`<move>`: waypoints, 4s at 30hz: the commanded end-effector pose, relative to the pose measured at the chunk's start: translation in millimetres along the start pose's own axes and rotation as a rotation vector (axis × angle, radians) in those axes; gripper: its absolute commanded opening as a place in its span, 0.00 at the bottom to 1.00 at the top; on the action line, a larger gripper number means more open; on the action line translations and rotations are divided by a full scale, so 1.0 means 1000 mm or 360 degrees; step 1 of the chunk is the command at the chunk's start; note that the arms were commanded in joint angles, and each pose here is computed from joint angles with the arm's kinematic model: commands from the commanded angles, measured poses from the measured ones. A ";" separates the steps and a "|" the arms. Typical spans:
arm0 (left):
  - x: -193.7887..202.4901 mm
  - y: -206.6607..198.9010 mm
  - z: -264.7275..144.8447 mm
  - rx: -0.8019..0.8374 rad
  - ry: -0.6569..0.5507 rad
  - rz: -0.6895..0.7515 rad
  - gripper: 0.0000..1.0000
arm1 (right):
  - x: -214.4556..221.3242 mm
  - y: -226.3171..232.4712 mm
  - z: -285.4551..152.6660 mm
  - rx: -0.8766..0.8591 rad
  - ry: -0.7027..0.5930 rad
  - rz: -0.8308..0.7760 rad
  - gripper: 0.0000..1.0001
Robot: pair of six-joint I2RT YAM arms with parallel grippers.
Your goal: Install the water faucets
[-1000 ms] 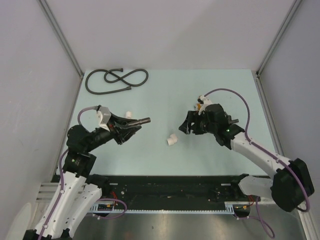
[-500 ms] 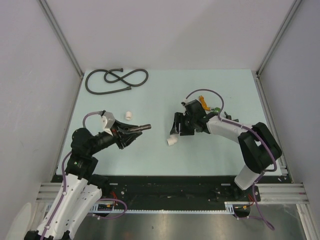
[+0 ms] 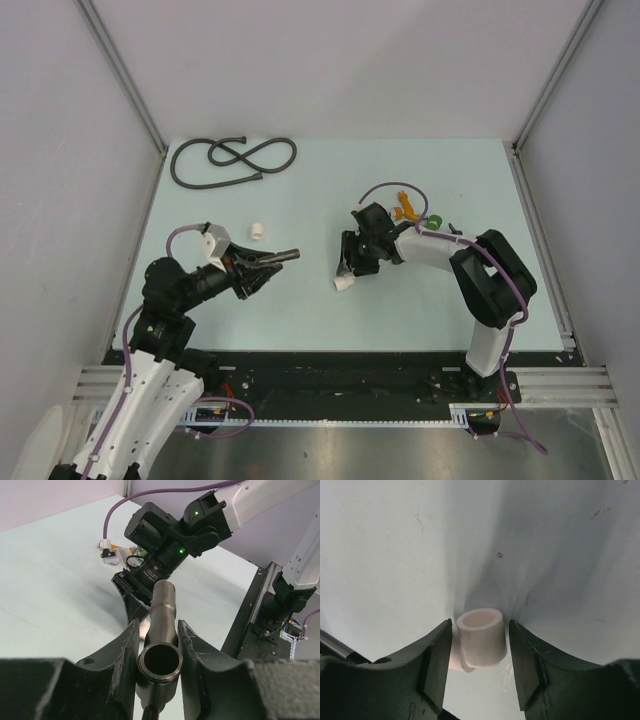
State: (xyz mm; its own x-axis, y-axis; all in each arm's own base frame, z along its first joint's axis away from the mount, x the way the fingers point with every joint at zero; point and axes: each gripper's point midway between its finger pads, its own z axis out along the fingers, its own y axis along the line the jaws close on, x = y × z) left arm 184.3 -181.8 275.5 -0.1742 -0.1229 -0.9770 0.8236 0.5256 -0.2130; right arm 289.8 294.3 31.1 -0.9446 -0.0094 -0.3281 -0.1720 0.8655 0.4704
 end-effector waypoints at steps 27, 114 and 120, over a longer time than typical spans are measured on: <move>-0.049 -0.024 0.015 0.0251 -0.0329 -0.0132 0.00 | -0.100 0.070 -0.182 -0.0154 -0.1053 -0.0327 0.00; -0.096 -0.032 0.076 0.0605 -0.0407 -0.0042 0.00 | -0.076 0.182 -0.341 -0.0616 -0.2349 -0.0742 0.00; -0.094 -0.031 0.077 0.0581 -0.0354 0.0042 0.00 | -0.075 0.183 -0.332 -0.0568 -0.2265 -0.0791 0.00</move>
State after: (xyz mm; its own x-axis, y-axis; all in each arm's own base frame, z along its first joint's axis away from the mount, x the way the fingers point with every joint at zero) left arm 223.6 -250.0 356.5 -0.1567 -0.3208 -0.9341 0.9532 0.1987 -0.2281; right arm 242.2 279.8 400.1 0.2337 0.3868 -0.8921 -0.6018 0.7781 0.1798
